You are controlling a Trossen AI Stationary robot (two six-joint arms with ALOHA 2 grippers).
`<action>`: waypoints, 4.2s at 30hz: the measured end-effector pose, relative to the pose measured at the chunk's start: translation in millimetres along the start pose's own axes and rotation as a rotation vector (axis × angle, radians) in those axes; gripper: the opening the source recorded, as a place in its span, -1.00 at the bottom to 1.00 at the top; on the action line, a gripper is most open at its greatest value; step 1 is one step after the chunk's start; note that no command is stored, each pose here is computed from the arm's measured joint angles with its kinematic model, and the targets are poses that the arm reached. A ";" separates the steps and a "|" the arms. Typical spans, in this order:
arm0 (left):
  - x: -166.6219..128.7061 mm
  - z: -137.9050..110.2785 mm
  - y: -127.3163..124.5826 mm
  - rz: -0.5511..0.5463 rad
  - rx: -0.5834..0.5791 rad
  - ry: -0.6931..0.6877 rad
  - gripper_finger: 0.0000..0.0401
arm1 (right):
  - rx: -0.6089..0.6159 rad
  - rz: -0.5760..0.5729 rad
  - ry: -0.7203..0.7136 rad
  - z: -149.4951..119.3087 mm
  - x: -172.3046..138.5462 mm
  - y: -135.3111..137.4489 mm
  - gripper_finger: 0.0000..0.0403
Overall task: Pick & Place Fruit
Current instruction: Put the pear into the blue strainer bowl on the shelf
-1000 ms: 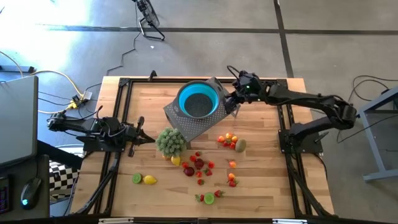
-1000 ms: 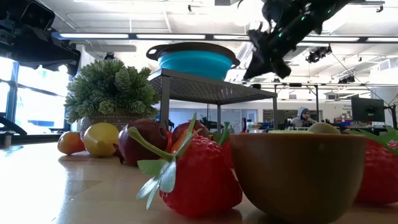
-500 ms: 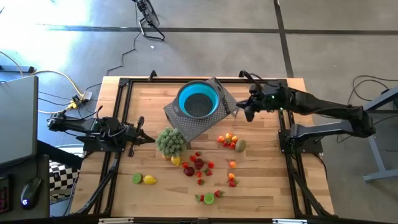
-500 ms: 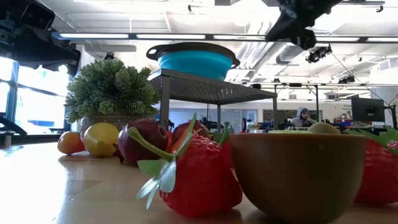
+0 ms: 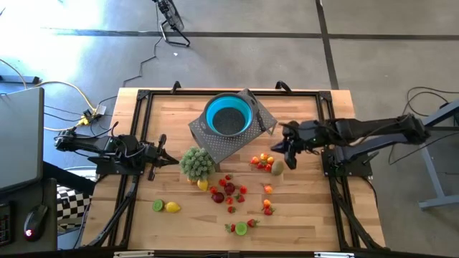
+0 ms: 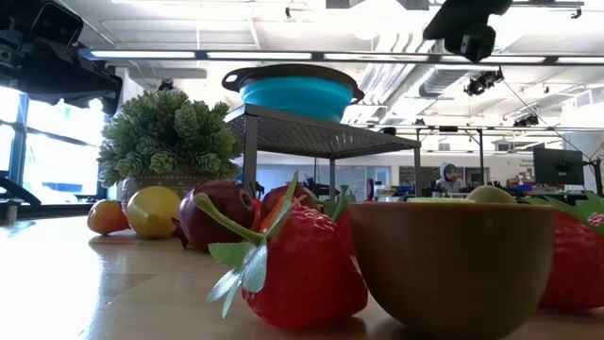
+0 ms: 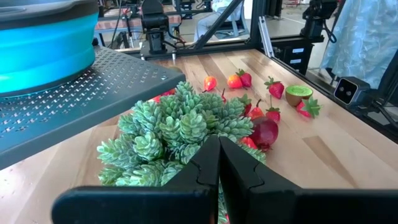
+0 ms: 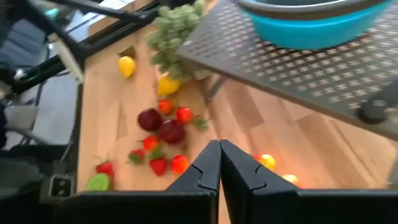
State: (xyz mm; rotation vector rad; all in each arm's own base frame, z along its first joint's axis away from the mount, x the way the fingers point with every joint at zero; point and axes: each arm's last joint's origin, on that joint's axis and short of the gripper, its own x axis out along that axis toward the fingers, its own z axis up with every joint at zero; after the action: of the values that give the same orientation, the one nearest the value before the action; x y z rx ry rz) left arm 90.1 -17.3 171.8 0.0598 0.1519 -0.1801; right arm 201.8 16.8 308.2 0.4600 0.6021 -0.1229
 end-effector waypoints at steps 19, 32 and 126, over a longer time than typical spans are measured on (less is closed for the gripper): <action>-1.2 17.5 0.8 0.000 -0.093 -0.196 -1.00 | -0.146 -0.068 -0.037 0.8 11.2 4.0 -0.99; -2.4 20.6 5.5 0.161 -0.095 -0.223 -1.00 | -0.274 -0.070 -0.062 3.3 11.3 5.1 -0.99; -1.9 16.3 5.8 0.178 -0.093 -0.171 -1.00 | -0.305 -0.218 0.611 -66.3 139.9 -20.6 -0.97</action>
State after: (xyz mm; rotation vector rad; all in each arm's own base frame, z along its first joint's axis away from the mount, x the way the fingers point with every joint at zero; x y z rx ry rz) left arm 91.7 -12.5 188.5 -0.0346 -0.0159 -0.0003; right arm 277.3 31.2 172.2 0.1250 1.2518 -0.0950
